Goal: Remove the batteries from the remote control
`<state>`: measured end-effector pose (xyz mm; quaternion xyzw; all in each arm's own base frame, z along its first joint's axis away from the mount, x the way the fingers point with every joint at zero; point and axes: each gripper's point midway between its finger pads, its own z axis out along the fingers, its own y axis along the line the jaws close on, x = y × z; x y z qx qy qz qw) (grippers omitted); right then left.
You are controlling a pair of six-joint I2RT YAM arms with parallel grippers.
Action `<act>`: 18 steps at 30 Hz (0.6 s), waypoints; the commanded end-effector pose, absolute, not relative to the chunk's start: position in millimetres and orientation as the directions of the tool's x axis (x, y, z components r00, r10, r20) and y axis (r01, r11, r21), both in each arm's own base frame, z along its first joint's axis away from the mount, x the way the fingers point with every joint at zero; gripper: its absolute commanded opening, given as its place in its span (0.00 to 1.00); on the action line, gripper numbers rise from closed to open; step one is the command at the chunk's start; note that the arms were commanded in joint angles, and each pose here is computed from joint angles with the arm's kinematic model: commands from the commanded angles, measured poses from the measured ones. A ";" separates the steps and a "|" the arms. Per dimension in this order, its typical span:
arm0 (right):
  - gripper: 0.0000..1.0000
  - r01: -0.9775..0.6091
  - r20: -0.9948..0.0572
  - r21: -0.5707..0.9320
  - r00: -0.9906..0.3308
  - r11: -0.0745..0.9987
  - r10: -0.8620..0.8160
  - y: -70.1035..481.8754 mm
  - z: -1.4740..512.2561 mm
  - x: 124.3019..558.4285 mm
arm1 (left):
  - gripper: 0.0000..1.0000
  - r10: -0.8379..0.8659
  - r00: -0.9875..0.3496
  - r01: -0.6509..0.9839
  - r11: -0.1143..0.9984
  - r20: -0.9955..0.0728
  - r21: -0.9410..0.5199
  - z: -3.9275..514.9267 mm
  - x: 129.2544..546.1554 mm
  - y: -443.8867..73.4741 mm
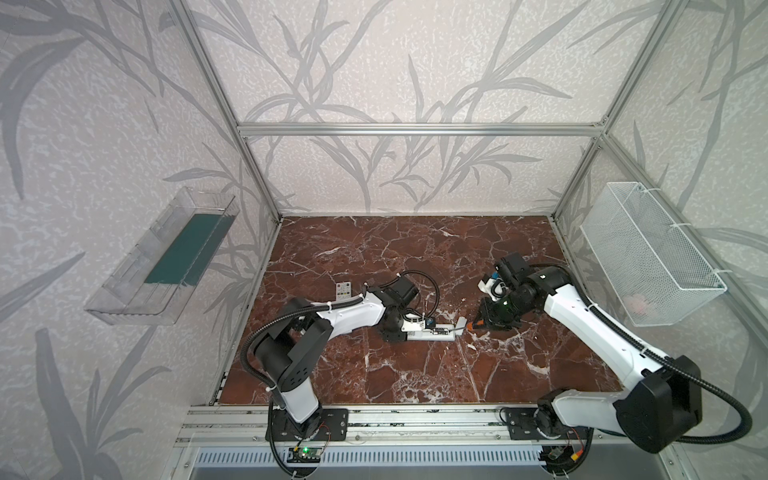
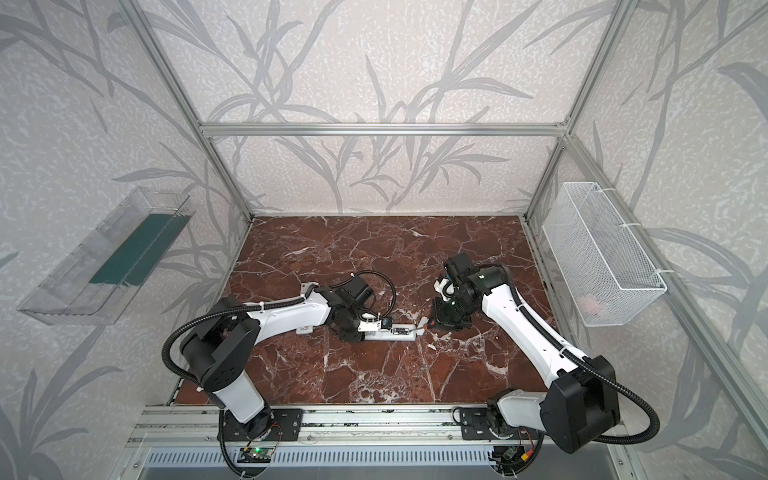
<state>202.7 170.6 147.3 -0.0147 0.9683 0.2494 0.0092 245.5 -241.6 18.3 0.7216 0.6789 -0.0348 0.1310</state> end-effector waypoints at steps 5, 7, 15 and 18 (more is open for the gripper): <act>0.00 -0.012 -0.014 0.502 -1.000 0.865 -0.006 173.0 140.3 198.9 | 0.02 0.985 0.098 0.995 -0.095 -0.139 0.030 -6.3 216.7 -226.3; 0.00 -0.018 -0.020 0.505 -1.000 0.863 -0.009 172.4 142.5 197.8 | 0.02 0.986 0.099 0.995 -0.096 -0.133 0.028 -7.2 216.2 -224.8; 0.00 -0.034 -0.062 0.521 -0.998 0.853 -0.001 171.9 156.7 199.1 | 0.00 0.988 0.100 0.995 -0.097 -0.121 0.029 -9.2 216.2 -223.1; 0.00 -0.034 -0.068 0.524 -0.998 0.851 0.003 171.9 158.3 199.7 | 0.00 0.988 0.100 0.995 -0.097 -0.119 0.031 -9.4 216.5 -222.8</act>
